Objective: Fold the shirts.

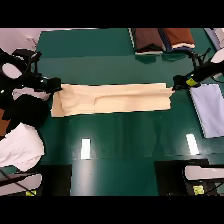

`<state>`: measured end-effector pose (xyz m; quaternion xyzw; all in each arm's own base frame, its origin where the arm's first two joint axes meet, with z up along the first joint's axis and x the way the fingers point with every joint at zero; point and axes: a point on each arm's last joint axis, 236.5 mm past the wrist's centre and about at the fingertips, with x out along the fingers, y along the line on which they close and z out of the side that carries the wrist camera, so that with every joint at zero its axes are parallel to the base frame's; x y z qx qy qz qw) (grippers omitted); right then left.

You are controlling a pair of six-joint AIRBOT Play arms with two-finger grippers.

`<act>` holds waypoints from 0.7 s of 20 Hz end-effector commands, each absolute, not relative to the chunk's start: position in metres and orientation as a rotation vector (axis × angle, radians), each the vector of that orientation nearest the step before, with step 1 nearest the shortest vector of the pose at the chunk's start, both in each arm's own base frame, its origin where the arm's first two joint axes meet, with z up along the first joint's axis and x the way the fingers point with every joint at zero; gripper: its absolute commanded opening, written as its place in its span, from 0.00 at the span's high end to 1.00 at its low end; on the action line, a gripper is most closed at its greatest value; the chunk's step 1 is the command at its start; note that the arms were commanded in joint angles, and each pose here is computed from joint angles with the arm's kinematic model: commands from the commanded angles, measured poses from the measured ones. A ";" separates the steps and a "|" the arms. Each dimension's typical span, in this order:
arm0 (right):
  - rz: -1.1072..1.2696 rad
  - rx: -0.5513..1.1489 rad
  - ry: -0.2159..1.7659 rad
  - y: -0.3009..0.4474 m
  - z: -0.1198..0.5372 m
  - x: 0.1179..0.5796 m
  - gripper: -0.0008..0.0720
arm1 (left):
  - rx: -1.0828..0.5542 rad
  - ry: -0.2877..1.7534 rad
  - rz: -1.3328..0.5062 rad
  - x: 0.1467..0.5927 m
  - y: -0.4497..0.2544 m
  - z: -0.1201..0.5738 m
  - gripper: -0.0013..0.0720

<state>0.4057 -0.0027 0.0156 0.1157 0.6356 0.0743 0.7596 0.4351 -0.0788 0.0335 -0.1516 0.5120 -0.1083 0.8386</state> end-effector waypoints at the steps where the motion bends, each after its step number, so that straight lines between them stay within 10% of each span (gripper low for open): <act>1: 0.160 0.265 1.404 -0.005 0.002 0.432 0.97 | -0.350 1.040 -0.215 0.477 -0.078 0.013 0.95; 4: 0.192 0.311 1.380 0.003 0.002 0.449 0.97 | -0.397 1.018 -0.207 0.489 -0.080 0.005 0.94; 6: 0.264 0.335 1.329 0.014 0.010 0.460 0.68 | -0.427 1.010 -0.206 0.491 -0.083 0.008 0.32; 8: 0.281 0.348 1.313 0.012 0.014 0.461 0.45 | -0.434 1.031 -0.224 0.486 -0.087 0.012 0.33; 13: 0.248 0.414 1.411 -0.024 -0.011 0.421 0.45 | -0.415 1.091 -0.284 0.475 -0.097 0.026 0.33; 14: 0.218 0.448 1.421 -0.035 -0.021 0.412 0.45 | -0.419 1.093 -0.287 0.474 -0.098 0.026 0.59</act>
